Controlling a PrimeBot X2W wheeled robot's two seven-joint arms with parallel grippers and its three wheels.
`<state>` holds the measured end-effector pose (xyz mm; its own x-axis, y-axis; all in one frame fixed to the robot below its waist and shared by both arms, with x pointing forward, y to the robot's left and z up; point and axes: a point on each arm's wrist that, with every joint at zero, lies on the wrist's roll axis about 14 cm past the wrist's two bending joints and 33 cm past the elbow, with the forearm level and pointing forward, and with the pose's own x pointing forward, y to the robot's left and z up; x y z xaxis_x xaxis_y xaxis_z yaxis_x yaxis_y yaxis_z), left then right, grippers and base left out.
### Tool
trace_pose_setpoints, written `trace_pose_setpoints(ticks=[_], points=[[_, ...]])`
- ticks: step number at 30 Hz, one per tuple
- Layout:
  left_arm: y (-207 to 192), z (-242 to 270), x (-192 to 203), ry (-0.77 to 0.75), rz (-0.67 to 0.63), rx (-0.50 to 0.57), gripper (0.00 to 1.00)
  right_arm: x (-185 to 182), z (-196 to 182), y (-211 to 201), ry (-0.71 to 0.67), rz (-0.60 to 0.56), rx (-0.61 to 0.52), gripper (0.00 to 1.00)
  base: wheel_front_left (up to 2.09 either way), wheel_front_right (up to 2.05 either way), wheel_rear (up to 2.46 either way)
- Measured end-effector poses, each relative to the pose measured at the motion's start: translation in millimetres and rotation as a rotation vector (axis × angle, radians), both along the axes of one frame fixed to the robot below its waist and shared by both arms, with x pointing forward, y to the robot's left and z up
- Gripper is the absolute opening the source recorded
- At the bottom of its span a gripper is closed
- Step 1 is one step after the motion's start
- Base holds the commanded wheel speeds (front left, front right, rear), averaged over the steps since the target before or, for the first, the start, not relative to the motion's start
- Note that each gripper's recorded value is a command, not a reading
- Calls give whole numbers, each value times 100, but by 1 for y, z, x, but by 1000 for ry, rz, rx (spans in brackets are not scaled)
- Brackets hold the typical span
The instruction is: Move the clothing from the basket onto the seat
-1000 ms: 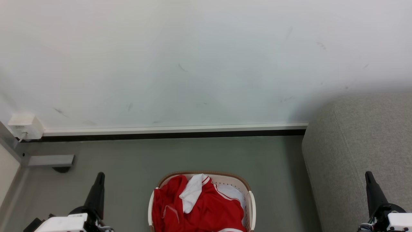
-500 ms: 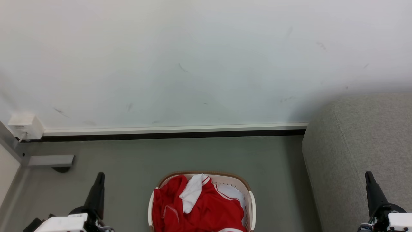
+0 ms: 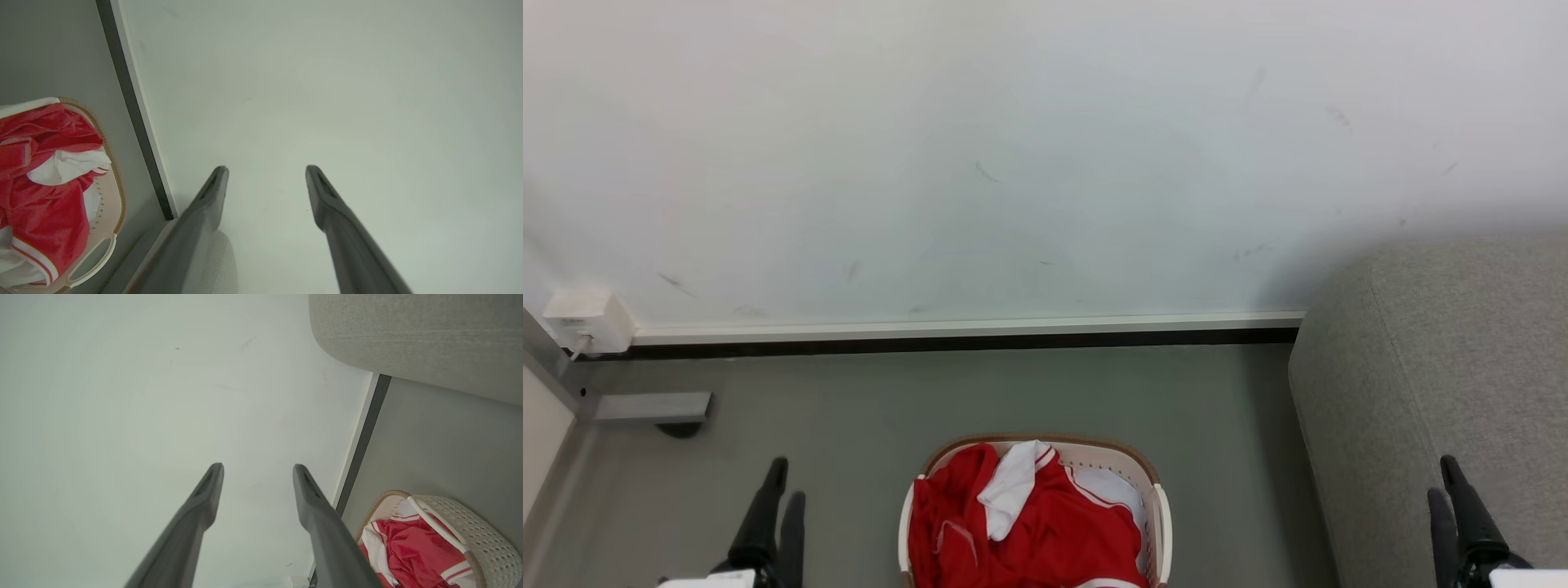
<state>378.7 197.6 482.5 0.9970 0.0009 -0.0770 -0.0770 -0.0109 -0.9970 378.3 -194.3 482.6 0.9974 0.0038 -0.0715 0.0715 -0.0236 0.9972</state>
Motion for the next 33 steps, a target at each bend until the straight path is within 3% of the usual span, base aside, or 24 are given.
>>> trace_pose_setpoints(ticks=[6, 13, 33], points=[[-1, -11, -6, 34, 12, 9, 100, -5, -12, 4, 38, 0, -16, 100, 0, 0, 0], [3, -11, -7, 37, 38, 52, 100, -4, -13, 8, 43, 10, -127, 100, 0, 0, 0], [10, -6, -8, 65, 60, 380, 100, 2, 6, 16, -22, 43, -547, 100, 0, 0, 0]])
